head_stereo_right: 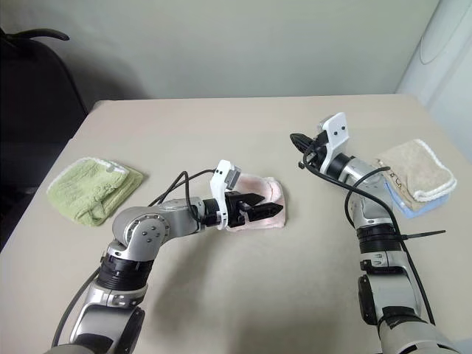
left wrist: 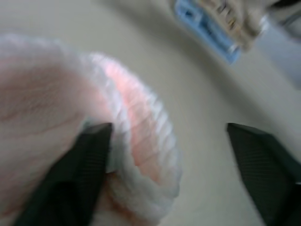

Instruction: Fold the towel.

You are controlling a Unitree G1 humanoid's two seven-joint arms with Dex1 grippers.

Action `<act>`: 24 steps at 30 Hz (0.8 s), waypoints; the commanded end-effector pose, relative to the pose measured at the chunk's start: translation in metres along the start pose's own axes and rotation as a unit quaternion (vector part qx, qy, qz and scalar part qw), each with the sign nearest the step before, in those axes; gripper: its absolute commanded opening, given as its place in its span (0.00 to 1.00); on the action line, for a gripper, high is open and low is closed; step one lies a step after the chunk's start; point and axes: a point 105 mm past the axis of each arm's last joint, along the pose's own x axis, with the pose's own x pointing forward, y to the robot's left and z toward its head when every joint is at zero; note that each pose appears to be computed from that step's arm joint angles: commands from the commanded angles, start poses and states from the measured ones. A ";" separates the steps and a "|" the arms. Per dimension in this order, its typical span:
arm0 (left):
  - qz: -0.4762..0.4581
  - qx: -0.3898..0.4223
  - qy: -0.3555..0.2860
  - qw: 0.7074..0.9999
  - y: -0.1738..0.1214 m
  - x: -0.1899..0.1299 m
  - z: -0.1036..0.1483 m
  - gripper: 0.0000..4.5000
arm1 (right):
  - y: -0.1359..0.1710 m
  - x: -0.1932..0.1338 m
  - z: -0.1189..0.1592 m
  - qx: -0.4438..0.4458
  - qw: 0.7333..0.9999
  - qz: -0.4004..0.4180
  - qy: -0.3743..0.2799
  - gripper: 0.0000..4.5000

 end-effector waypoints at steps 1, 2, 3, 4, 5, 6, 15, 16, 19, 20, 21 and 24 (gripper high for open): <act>-0.011 0.010 -0.043 0.999 -0.010 -0.013 0.016 0.99 | 0.002 0.002 0.014 -0.018 1.000 0.013 -0.017 0.00; -0.007 0.013 -0.052 0.999 -0.010 -0.017 0.019 0.99 | 0.003 0.002 0.012 -0.017 1.000 0.016 -0.013 0.00; -0.004 0.016 -0.062 0.998 -0.009 -0.021 0.023 0.99 | 0.003 0.002 0.011 -0.016 1.000 0.020 -0.010 0.00; -0.003 0.022 -0.079 0.997 -0.010 -0.026 0.029 0.99 | 0.005 0.001 0.009 -0.016 1.000 0.024 -0.006 0.00; 0.009 0.037 -0.109 0.993 -0.008 -0.036 0.042 0.99 | 0.007 0.001 0.008 -0.013 0.999 0.031 -0.003 0.00; 0.017 0.047 -0.130 0.990 -0.007 -0.043 0.050 0.99 | 0.008 0.000 0.007 -0.011 0.999 0.036 -0.001 0.00; 0.159 0.146 -0.158 0.964 0.048 -0.094 0.056 0.38 | 0.065 -0.011 -0.001 0.031 0.982 0.182 0.028 0.00; 0.152 0.149 -0.160 0.964 0.046 -0.092 0.056 0.30 | 0.069 -0.011 -0.001 0.034 0.980 0.192 0.029 0.00; 0.113 0.161 -0.130 0.972 0.040 -0.074 0.038 0.07 | 0.086 -0.009 -0.015 0.054 0.975 0.209 0.048 0.00; 0.120 0.163 -0.093 0.975 0.048 -0.066 0.021 0.00 | 0.091 -0.008 -0.025 0.071 0.973 0.209 0.059 0.00; 0.129 0.165 -0.059 0.976 0.056 -0.059 0.005 0.00 | 0.094 -0.008 -0.036 0.086 0.972 0.207 0.072 0.00; 0.141 0.144 -0.011 0.979 0.074 -0.045 -0.028 0.00 | 0.103 -0.008 -0.078 0.102 0.966 0.196 0.136 0.00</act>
